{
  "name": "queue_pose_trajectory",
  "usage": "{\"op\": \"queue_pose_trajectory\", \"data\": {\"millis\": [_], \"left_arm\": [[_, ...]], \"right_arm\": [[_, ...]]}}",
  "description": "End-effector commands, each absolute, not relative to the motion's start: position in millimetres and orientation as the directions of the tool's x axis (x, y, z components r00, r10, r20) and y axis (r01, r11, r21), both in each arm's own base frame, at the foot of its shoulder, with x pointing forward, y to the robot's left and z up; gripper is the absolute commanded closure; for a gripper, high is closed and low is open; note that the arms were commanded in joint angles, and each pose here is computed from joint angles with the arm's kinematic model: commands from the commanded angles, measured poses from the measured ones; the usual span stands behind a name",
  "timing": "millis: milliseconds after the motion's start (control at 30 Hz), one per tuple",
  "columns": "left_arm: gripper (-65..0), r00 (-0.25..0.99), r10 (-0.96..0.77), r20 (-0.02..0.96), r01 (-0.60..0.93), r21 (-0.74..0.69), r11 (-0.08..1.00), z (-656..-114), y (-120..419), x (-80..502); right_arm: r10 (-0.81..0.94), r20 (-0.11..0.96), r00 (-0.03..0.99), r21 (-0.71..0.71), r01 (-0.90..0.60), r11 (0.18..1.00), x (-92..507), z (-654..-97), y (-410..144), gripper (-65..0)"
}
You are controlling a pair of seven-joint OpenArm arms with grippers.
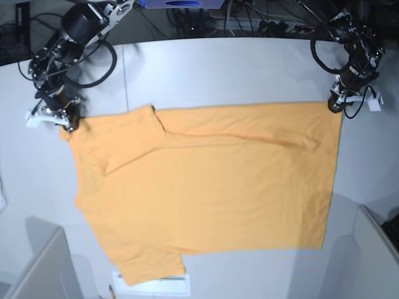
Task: Fold the T-shirt properly
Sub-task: 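Pull the shoulder edge with both grippers to straighten the shirt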
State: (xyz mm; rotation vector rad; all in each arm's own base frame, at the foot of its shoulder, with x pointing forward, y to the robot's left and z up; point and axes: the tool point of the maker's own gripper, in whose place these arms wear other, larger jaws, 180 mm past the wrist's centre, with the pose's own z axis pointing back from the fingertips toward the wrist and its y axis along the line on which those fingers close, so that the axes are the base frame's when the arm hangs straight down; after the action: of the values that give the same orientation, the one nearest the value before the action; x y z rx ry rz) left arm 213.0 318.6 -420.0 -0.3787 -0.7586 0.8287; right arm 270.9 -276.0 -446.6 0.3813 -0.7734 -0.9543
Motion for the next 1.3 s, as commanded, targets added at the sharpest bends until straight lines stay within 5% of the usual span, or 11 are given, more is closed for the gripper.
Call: {"op": "queue_pose_trajectory", "data": {"millis": [0, 167, 333, 600, 1267], "left_arm": [[0.0, 0.426, 0.746, 0.512, -0.500, -0.554, 0.665, -403, 330, 214], [0.0, 0.459, 0.703, 0.544, -0.500, -0.495, 0.710, -395, 334, 193], [0.0, 0.502, 0.656, 0.563, -0.502, -0.429, 0.751, -388, 336, 166], [0.0, 0.543, 0.641, 0.542, -0.519, -0.384, 0.764, -392, 335, 139], [0.0, 0.571, 0.612, 0.547, -0.520, -0.336, 0.785, -385, 337, 121]], "right_arm": [[-0.827, 0.439, 0.351, 0.571, 0.602, 0.558, 262, -443, -285, 0.0], [-0.806, 0.428, 0.408, 0.519, 0.619, 0.589, 230, -442, -288, 0.0], [-0.867, 0.357, 0.349, 0.512, 0.703, 0.494, 178, -453, -294, 0.0], [-0.879, 0.317, 0.356, 0.522, 0.708, 0.475, 141, -448, -285, 0.0], [-0.849, 0.373, 0.374, 0.487, 0.700, 0.522, 130, -429, -291, 0.0]]}}
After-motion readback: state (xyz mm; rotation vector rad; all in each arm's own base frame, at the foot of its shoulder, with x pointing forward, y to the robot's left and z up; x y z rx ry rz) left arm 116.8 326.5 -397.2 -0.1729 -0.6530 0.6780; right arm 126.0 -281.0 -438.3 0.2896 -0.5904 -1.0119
